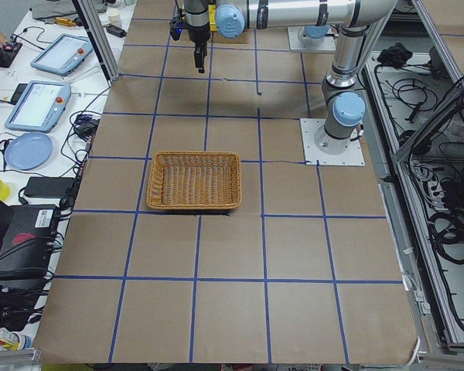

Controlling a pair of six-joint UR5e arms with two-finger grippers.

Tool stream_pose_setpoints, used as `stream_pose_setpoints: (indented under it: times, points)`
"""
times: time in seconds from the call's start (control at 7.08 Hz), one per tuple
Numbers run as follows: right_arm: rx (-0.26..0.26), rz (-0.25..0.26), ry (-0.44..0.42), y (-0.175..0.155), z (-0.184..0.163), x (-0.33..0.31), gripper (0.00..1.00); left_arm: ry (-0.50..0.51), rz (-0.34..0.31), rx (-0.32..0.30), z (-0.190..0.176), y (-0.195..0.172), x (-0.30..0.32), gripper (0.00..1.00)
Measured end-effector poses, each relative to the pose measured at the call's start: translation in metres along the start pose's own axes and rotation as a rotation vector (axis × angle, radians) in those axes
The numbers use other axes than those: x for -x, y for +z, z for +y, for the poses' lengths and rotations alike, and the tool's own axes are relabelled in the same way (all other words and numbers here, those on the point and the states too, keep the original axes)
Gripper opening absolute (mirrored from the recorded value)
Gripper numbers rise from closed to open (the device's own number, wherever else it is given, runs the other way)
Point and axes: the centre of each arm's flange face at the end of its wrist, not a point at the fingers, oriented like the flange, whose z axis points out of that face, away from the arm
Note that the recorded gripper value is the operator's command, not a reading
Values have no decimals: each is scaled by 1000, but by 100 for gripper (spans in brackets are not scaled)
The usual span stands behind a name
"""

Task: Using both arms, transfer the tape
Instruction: 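Lift the tape roll and carry it with the right gripper to table center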

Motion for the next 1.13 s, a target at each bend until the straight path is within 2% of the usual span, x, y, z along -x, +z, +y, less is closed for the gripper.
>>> stream_pose_setpoints:
  times: [0.28, 0.56, 0.85, 0.99, 1.13]
  points:
    - [-13, -69, 18, 16, 18, 112, 0, -1, 0, 1, -1, 1, 1, 100]
    - [-36, -96, 27, 67, 51, 210, 0, -1, 2, 5, -2, 3, 1, 100]
    - [-17, -105, 12, 117, 93, 276, 0, -1, 3, 8, -3, 5, 1, 100]
    - [4, -109, 8, 135, 109, 299, 58, -2, 4, 8, -3, 5, 1, 100]
    - [22, -117, 9, 147, 119, 315, 89, -2, 5, 10, -4, 6, 1, 100]
